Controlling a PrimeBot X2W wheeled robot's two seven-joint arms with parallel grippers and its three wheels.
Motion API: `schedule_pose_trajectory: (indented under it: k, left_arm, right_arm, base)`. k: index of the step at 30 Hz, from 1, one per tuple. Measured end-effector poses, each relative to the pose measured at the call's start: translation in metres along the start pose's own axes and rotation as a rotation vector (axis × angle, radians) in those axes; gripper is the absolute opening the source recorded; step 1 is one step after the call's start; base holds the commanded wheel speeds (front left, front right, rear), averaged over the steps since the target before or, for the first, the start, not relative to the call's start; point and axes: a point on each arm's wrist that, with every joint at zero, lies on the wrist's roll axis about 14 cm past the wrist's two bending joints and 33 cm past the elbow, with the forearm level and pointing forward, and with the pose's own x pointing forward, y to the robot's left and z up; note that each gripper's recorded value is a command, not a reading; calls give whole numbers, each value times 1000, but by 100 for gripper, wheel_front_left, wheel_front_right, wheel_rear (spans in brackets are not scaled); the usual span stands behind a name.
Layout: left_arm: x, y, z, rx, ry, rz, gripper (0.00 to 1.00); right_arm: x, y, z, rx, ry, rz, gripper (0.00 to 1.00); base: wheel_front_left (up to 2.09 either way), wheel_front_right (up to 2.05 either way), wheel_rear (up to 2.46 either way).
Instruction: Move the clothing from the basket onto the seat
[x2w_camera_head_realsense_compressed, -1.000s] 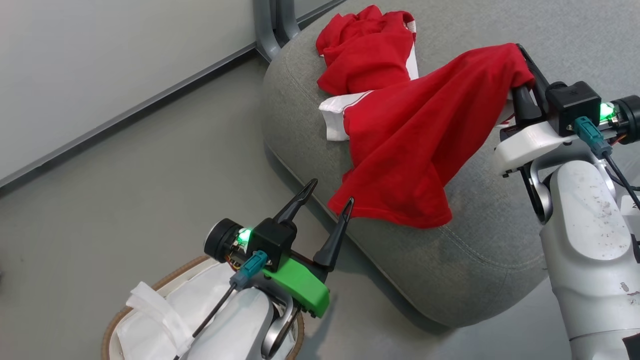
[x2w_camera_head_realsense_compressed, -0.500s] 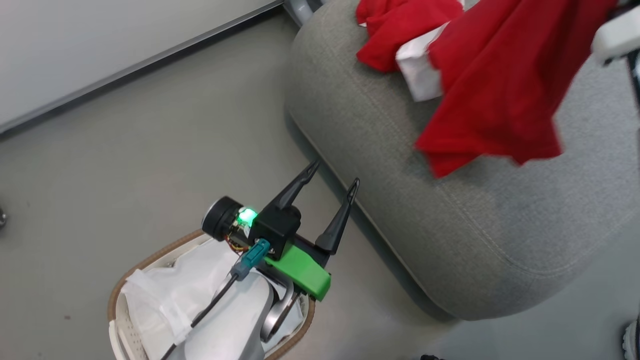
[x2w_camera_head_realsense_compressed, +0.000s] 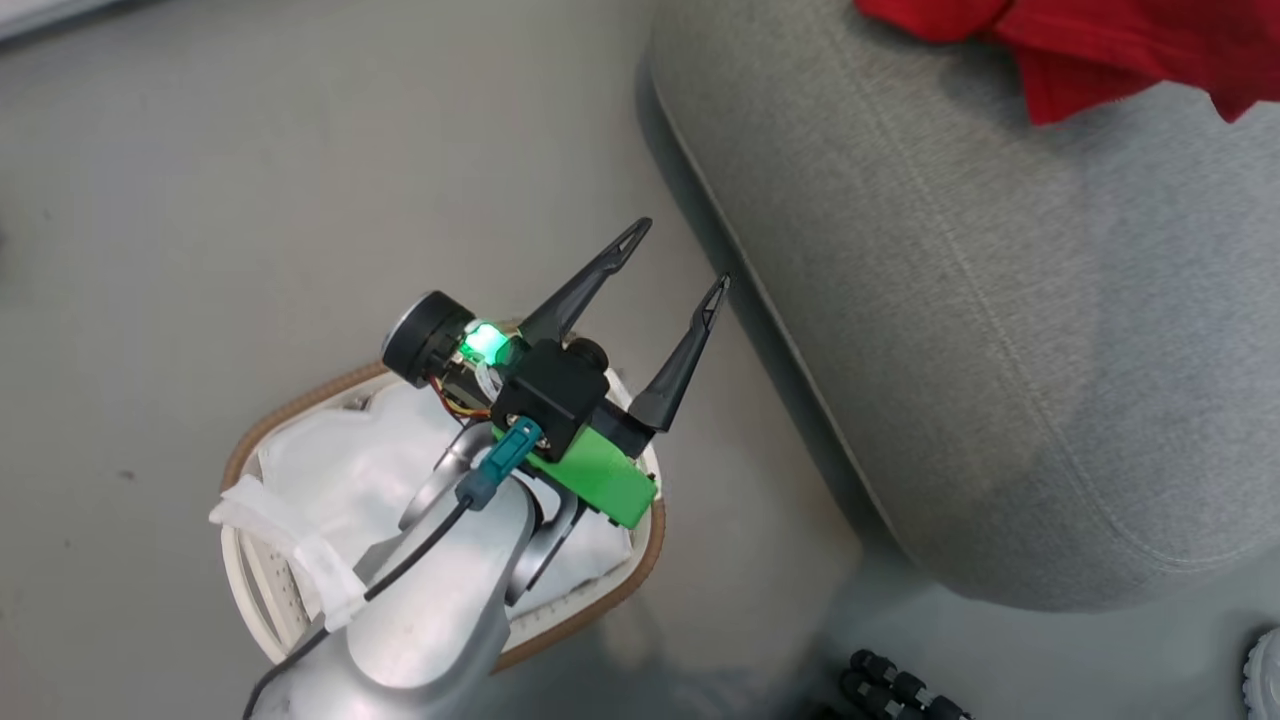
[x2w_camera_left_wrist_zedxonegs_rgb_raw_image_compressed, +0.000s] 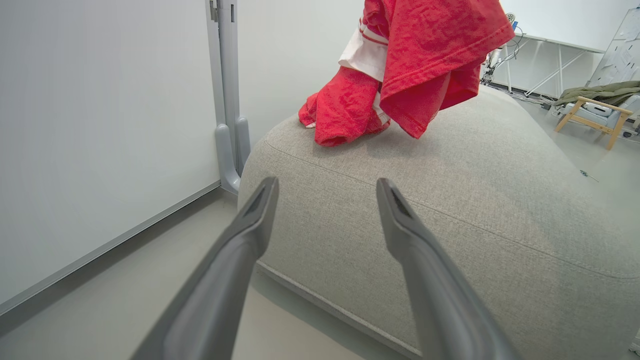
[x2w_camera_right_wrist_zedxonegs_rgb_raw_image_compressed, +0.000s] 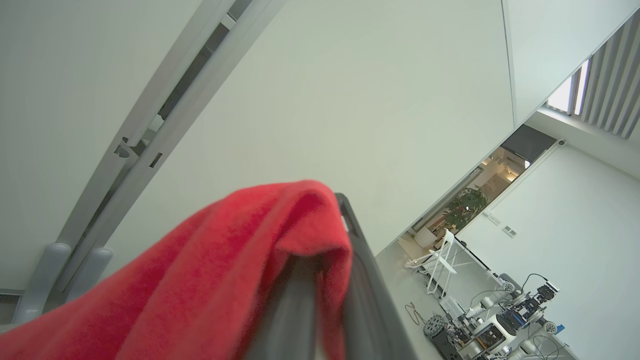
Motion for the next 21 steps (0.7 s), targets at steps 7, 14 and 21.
schedule_pose_trajectory:
  k: [7, 14, 21]
  left_arm:
    - [-8, 29, -35, -14, 53, 35, 100]
    - [-16, 43, -64, -46, 96, 57, 100]
    - [-12, 35, -62, -53, 89, 33, 100]
  right_arm:
    - [6, 47, -77, 39, 153, 27, 0]
    - [-32, 137, -152, 70, 329, 173, 0]
    - [-65, 160, -167, 92, 383, 216, 38]
  base:
    - [0, 0, 0]
    - [0, 0, 0]
    - [0, 0, 0]
